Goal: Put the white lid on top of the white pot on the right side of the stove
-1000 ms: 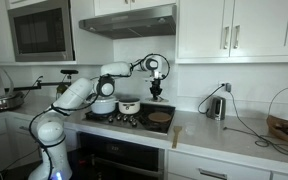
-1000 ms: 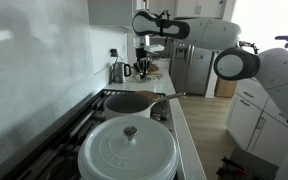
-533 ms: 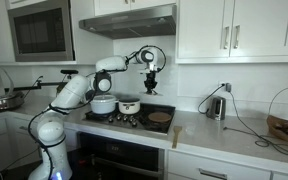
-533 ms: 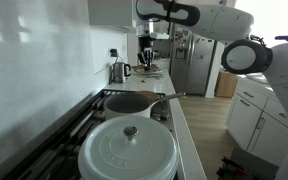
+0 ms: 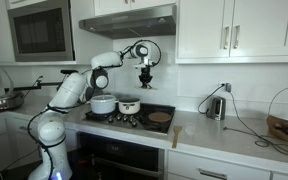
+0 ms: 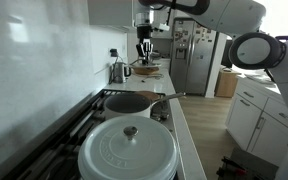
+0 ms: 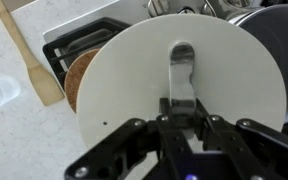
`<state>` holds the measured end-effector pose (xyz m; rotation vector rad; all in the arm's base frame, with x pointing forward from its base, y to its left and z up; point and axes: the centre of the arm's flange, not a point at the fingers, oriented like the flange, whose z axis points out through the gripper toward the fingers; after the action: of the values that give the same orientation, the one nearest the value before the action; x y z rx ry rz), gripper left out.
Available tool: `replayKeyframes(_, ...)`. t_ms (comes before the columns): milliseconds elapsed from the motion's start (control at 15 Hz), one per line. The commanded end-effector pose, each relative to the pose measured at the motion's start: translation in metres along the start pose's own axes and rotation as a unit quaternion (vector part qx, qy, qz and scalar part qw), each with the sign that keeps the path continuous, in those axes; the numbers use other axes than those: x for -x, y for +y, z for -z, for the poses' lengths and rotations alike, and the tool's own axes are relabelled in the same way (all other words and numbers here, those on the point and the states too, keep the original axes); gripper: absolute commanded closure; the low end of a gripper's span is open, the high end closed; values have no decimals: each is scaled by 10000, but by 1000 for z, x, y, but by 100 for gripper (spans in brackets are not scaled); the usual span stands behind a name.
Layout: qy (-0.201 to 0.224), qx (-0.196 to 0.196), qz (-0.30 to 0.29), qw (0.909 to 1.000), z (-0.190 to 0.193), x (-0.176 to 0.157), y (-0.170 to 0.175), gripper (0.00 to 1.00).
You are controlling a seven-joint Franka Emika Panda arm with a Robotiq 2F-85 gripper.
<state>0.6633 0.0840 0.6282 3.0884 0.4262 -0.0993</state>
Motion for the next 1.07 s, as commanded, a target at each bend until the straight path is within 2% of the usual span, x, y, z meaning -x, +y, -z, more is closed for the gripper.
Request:
replayKeyframes(0, -10, -51, 333, 9994, -14, 35, -39, 94)
replayKeyframes(533, -185, -127, 911, 9956, -42, 50, -109, 94)
replayKeyframes(1000, 314, -142, 1022, 9942, -74, 62, -141, 94)
